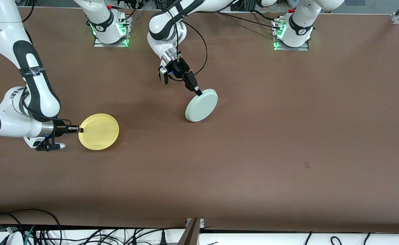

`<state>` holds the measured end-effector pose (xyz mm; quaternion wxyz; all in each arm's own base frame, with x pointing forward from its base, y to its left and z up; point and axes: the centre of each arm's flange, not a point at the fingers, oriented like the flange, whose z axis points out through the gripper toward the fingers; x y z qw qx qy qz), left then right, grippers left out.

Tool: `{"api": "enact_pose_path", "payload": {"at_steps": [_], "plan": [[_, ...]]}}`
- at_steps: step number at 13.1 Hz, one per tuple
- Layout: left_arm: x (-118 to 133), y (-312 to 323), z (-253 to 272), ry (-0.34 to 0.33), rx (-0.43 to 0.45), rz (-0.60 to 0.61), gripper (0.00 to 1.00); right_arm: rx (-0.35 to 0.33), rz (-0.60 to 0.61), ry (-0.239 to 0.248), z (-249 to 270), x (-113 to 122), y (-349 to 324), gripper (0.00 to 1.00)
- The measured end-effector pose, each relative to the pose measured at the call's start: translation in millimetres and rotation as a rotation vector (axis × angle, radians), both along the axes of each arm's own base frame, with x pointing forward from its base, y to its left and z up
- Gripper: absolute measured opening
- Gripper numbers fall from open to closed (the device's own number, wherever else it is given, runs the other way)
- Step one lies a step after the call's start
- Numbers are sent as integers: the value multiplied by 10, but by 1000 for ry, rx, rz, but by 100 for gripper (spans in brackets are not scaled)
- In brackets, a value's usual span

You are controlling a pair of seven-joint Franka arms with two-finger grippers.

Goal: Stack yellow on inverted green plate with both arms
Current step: 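Turn the green plate over and lower it onto the table with the left gripper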

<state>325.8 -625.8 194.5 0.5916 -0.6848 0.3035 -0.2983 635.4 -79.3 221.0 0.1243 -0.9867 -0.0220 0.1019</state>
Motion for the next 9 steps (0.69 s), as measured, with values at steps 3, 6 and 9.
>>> {"api": "enact_pose_path", "payload": {"at_steps": [3,6,9], "plan": [[-62,-15,-72,-3,3,-7,3,21,20,-2,421,175,29,3],[-92,-28,-84,-10,0,-9,3,68,22,25,676,246,66,3],[-123,-42,-96,-9,0,-14,13,95,39,37,1026,324,72,3]]}}
